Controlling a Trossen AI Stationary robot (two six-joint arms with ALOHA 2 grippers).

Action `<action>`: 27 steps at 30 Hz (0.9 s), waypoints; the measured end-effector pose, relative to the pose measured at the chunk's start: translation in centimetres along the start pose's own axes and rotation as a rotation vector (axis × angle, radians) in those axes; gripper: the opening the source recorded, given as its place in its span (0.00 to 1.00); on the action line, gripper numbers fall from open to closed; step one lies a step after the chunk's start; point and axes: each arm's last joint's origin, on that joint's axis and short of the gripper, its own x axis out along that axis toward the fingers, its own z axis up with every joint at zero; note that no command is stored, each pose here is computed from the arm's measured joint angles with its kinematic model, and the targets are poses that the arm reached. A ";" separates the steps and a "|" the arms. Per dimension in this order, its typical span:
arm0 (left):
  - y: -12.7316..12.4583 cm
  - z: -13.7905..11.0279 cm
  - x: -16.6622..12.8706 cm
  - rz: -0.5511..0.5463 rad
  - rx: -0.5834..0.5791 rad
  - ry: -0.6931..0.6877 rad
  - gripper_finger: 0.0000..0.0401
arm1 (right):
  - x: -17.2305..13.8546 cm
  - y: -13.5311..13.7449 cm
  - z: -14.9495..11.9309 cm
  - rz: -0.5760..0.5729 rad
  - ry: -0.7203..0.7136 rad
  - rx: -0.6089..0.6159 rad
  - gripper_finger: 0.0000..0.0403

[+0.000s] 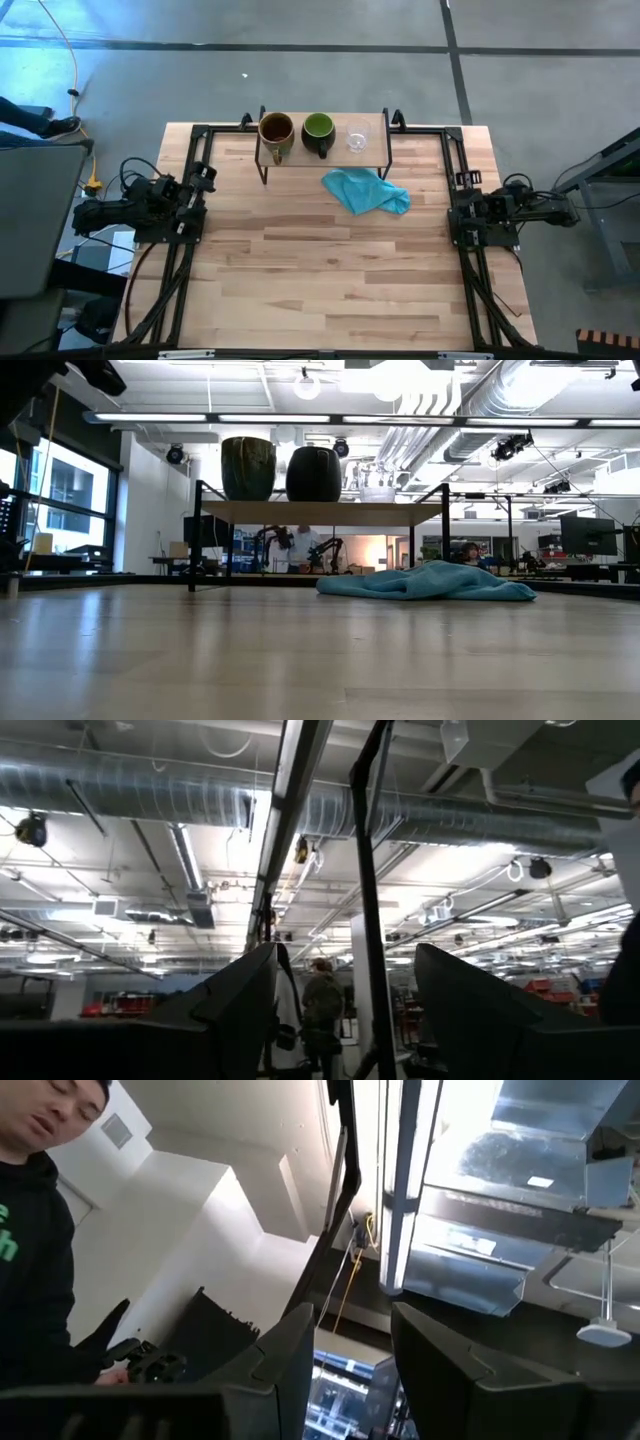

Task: Stack small to large cups/mugs on shelf
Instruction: Return to Home Position

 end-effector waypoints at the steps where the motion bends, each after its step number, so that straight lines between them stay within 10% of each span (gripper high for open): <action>1: 0.0 0.0 0.0 -0.005 -0.005 -0.001 0.56 | 0.0 0.0 0.1 -0.001 -0.005 -0.006 0.32; 27: -0.1 -0.2 0.0 -0.034 -0.042 0.027 0.56 | 0.0 0.1 -0.4 0.014 0.042 0.064 0.32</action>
